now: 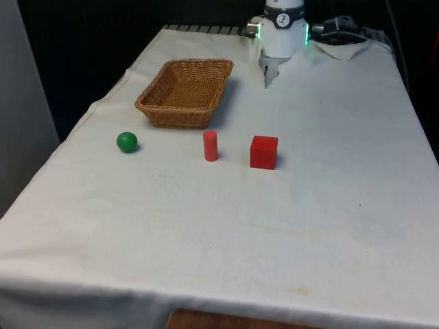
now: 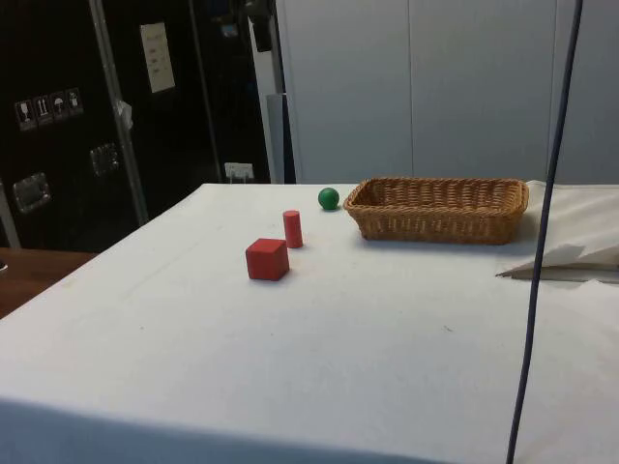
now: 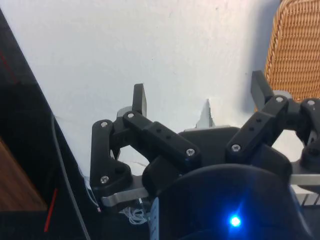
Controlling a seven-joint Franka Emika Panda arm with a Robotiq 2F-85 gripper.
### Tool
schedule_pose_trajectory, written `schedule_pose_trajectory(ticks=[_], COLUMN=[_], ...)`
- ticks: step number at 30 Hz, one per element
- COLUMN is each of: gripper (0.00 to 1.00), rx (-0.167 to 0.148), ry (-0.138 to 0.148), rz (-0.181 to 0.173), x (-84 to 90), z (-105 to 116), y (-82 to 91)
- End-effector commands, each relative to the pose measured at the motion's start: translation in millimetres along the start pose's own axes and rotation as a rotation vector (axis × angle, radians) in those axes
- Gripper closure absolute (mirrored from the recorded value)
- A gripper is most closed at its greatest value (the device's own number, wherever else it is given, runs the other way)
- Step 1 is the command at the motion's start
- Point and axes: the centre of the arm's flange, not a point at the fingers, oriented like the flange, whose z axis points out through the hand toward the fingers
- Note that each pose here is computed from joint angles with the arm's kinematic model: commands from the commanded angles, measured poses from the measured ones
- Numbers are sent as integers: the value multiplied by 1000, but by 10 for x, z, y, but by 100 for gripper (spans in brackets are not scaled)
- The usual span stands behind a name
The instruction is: Pick up the object to the left of the cylinder and place it into the basket.
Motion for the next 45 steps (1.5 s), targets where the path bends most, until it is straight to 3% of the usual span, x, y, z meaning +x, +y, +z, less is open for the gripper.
schedule_pose_trajectory(ticks=[1,12,19,20,21,26,28,29,35,36,44,45], gripper=[0,0,0,0,0,0,0,0,0,0,0,0], rx=[0,-8,-18,-11,-21,-28,-20,-31,-38,-32,-50,-44], ry=[0,45,69,54,75,88,76,93,106,96,121,111], rz=[0,-9,-16,-20,-19,-28,-31,-33,-41,-42,-51,-49], x=[8,99,91,93,88,79,76,68,42,36,25,22], z=[12,141,331,327,381,498,522,594,784,779,1029,1003], y=[-9,-205,-298,-288,-308,-332,-328,-340,-316,-325,-260,-275])
